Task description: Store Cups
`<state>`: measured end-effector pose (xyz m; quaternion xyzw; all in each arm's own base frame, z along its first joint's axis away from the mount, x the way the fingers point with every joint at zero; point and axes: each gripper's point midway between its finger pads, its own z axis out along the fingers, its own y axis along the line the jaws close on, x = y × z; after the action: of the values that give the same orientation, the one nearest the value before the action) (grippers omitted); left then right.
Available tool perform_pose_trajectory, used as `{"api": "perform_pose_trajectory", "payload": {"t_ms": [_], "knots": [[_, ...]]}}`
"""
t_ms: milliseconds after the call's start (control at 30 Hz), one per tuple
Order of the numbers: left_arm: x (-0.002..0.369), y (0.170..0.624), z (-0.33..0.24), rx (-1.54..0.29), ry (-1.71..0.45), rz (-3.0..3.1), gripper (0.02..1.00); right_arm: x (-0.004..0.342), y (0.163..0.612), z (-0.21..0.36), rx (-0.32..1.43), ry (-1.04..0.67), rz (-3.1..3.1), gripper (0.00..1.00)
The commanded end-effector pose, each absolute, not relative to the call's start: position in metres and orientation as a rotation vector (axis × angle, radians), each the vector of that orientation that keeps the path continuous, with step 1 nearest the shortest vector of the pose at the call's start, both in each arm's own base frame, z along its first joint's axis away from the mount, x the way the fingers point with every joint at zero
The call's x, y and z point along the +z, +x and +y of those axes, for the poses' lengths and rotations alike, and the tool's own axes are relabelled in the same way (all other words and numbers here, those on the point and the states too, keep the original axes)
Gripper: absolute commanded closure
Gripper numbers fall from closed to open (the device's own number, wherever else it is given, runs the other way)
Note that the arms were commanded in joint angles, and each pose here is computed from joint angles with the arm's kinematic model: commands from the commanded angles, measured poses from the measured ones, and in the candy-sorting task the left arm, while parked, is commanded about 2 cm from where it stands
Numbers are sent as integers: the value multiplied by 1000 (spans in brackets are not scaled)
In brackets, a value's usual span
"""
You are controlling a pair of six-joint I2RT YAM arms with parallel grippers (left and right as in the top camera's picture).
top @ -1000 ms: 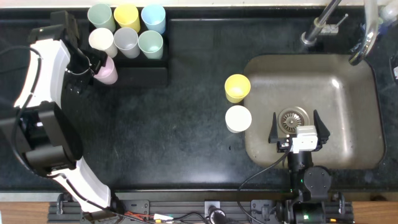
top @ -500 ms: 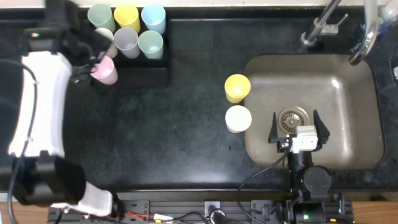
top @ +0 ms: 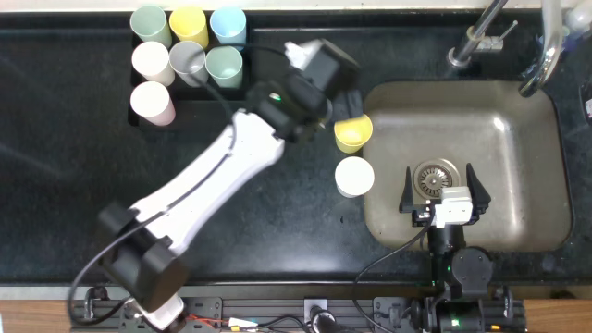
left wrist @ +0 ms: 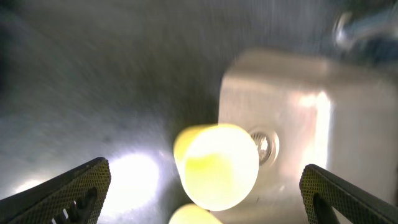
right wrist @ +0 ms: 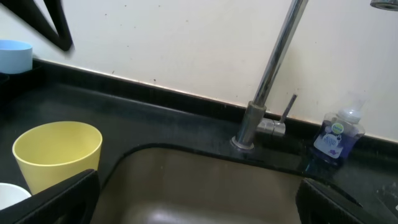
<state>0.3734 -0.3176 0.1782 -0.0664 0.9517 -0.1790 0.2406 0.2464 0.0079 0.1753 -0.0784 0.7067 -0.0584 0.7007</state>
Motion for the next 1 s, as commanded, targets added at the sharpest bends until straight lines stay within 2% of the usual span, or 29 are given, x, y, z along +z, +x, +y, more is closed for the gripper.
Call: {"api": "perform_pose_trajectory", "payload": {"t_ms": [33,333,767,800,867,967,1000], "knots": [[160,372,-331,-505,-92,2653,18,172,247,8,-130,-174,1574,3],[119,364,-330,-436,-39,2768,18,172,247,8,-130,-174,1574,3],[91,357,-324,-392,-50,2865,20,172,247,8,-130,-174,1573,3],[88,358,-323,-389,-55,2872,58,172,247,8,-130,-174,1574,3],[84,360,-323,-391,-61,2877,246,172,247,8,-130,-174,1574,3],[80,363,-322,-391,-68,2879,386,172,247,8,-130,-174,1574,3],[80,363,-322,-392,-69,2878,527,172,247,8,-130,-174,1574,3]]}}
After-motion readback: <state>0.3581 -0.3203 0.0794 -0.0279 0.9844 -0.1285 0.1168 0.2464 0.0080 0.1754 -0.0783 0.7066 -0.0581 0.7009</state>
